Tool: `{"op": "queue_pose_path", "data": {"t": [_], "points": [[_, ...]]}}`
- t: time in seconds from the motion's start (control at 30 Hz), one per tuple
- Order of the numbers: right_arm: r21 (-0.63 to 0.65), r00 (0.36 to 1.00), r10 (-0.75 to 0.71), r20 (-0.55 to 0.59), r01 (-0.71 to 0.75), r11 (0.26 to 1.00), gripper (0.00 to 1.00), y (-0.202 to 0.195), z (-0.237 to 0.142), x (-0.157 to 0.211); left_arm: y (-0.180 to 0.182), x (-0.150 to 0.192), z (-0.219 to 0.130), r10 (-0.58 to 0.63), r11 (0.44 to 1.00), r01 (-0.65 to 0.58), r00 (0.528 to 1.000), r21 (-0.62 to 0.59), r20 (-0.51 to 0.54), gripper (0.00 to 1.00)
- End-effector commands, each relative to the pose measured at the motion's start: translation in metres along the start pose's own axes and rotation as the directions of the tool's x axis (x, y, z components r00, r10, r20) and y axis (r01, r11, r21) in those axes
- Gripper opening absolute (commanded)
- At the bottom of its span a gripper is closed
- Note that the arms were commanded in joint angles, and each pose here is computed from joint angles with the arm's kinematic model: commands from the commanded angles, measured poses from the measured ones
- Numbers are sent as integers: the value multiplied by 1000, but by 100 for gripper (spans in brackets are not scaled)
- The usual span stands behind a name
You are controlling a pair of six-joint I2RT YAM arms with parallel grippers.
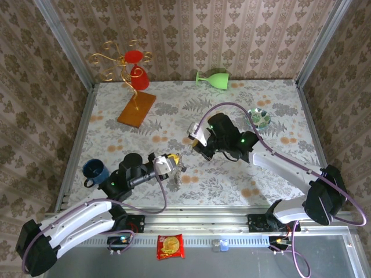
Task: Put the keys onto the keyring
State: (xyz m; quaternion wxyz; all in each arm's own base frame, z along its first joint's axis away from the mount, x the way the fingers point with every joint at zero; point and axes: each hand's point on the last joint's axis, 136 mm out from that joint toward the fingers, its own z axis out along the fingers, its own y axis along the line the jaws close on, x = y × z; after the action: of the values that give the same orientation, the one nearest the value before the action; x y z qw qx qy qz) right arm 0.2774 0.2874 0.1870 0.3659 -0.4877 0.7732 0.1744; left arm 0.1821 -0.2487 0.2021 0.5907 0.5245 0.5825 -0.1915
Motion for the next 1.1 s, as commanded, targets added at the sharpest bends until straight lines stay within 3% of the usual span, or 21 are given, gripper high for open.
{"op": "queue_pose_path", "data": {"t": [0.0, 0.23, 0.37, 0.47, 0.57, 0.67, 0.83, 0.97, 1.07], "points": [[-10, 988, 14, -156, -16, 1000, 0, 7, 15, 48, 14, -18, -4, -123, 991, 127, 987, -30, 99, 0], [-119, 977, -14, -213, -12, 993, 0, 27, 38, 72, 21, -16, -1, -255, 967, 255, 959, 15, 126, 0], [-182, 961, 44, -272, -97, 978, 0, 32, 53, 85, 19, -15, 0, -264, 965, 262, 956, 35, 130, 0], [-143, 933, 113, -341, -171, 975, 1, 22, 62, 99, 18, -14, 0, -256, 967, 254, 957, 37, 132, 0], [-8, 906, 204, -370, -223, 975, 21, -4, 65, 108, 18, -13, -1, -250, 968, 248, 959, 36, 132, 0], [54, 904, 249, -348, -246, 968, 30, -19, 59, 105, 18, -13, -1, -246, 969, 243, 960, 32, 135, 0], [-18, 959, 203, -197, -211, 977, 34, -14, 45, 77, 18, -13, -1, -253, 968, 250, 957, 39, 144, 0], [-133, 996, 26, 91, -14, 991, 33, 10, 18, 34, 16, -15, -2, -257, 966, 251, 953, 57, 159, 0], [-170, 943, -149, 299, 206, 964, 33, 31, -1, 10, 14, -17, -2, -256, 966, 246, 951, 74, 174, 0]]}}
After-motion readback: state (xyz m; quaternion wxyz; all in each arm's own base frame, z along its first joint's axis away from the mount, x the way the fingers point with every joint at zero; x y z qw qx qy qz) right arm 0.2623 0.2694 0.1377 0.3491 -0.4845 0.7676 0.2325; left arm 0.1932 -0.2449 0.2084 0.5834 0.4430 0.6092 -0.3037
